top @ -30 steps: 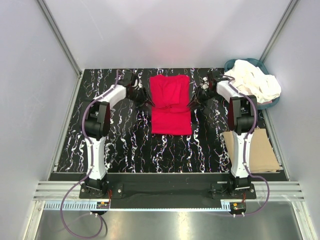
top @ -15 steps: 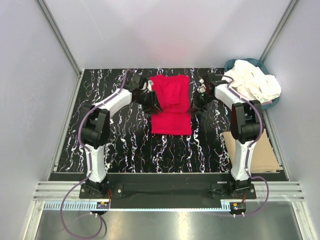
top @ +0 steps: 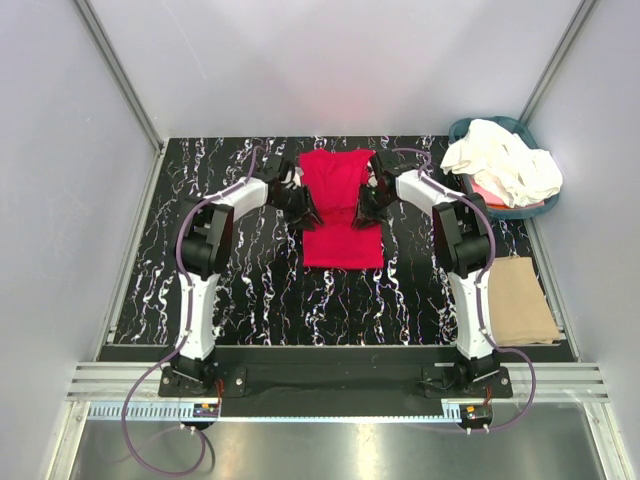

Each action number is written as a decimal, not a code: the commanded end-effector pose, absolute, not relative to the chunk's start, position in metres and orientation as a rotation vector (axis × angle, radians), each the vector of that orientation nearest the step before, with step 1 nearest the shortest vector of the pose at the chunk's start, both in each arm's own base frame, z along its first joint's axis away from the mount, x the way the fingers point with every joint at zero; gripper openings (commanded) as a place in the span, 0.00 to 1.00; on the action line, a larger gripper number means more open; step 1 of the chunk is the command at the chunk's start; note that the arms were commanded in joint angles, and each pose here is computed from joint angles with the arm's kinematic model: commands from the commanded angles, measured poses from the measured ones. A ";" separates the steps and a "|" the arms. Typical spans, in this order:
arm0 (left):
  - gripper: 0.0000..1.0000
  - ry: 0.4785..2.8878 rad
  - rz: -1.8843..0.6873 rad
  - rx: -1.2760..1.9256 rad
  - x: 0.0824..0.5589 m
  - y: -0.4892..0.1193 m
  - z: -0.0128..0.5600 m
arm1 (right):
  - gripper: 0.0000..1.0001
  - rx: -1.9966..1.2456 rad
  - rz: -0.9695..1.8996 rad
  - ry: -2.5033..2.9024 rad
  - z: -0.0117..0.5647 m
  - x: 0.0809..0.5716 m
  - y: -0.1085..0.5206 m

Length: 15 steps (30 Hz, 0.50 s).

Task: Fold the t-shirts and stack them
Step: Fold the tshirt

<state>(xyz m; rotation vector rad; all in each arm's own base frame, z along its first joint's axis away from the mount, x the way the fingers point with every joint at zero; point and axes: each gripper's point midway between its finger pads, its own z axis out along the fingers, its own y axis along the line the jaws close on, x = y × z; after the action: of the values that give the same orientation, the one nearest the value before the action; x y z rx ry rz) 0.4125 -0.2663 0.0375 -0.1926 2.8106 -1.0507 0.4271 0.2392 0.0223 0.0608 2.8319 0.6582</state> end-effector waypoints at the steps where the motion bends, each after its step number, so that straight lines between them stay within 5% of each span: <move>1: 0.41 2.693 -1.103 -0.181 0.446 -0.274 0.062 | 0.33 0.072 0.625 2.733 0.036 0.465 0.242; 10: 0.44 2.504 -1.167 -0.234 0.499 -0.268 0.134 | 0.37 -0.015 0.567 2.572 0.105 0.527 0.248; 15: 0.45 2.519 -1.194 -0.211 0.466 -0.266 0.153 | 0.41 -0.061 0.608 2.591 0.132 0.511 0.249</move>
<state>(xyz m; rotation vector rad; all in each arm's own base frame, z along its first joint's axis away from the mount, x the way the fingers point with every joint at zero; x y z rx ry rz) 0.4878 -0.2611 0.1089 -0.2681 2.5696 -1.1243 0.5287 0.2576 0.1135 -0.0244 2.5547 0.6216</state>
